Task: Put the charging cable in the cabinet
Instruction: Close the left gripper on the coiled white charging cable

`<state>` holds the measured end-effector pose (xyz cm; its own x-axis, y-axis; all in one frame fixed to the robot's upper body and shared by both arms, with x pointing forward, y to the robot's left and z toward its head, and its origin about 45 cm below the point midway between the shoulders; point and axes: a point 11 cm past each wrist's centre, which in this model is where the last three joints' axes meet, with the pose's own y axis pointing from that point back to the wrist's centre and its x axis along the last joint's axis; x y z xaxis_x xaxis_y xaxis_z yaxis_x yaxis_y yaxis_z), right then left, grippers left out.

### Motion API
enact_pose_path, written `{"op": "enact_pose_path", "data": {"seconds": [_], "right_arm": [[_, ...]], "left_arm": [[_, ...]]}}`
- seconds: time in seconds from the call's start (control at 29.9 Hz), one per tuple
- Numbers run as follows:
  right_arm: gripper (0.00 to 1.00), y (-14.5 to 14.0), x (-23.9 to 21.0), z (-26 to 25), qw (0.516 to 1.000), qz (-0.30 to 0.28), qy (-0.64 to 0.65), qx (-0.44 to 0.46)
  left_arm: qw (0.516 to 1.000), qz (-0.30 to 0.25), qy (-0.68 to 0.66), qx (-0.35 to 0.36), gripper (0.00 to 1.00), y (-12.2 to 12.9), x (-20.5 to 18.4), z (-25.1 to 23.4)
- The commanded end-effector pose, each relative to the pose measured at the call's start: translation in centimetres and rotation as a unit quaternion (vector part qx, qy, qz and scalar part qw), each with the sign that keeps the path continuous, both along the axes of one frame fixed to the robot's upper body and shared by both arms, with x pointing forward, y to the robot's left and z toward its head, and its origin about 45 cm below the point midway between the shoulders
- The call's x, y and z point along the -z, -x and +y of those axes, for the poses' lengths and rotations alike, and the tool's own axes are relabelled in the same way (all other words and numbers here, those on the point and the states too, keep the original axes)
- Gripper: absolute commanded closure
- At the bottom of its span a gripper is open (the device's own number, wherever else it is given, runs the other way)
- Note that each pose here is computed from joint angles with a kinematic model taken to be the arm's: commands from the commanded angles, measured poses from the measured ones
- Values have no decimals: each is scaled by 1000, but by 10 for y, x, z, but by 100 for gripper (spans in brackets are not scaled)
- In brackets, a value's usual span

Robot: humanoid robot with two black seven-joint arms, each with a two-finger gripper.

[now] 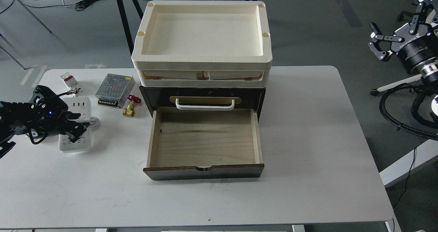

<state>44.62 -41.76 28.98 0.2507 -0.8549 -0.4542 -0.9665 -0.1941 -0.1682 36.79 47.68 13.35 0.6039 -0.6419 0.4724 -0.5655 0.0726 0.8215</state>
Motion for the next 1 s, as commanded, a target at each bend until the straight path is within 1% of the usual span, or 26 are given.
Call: {"op": "enact_pose_path", "data": {"seconds": [0.0, 0.27, 0.37, 0.53, 0.63, 0.8, 0.97], "right_arm": [[0, 0, 0, 0, 1000, 0, 0, 0], [0, 1, 2, 0, 1000, 2, 0, 0], [0, 1, 2, 0, 1000, 2, -1, 0], [0, 1, 2, 0, 1000, 2, 0, 0], [0, 2, 4, -1, 1000, 4, 0, 1], [0, 3, 5, -3, 1000, 4, -3, 4], [0, 4, 6, -4, 1000, 5, -4, 5]], "left_arm": [[1000, 7, 1, 0, 55, 6, 6, 1], [1000, 11, -1, -4, 56, 9, 8, 4], [1000, 10, -1, -3, 57, 9, 8, 4], [1000, 6, 1, 0, 67, 8, 7, 3], [1000, 6, 0, 0, 78, 8, 7, 4], [1000, 5, 0, 0, 91, 7, 6, 3], [1000, 1, 0, 2, 94, 4, 3, 2]]}}
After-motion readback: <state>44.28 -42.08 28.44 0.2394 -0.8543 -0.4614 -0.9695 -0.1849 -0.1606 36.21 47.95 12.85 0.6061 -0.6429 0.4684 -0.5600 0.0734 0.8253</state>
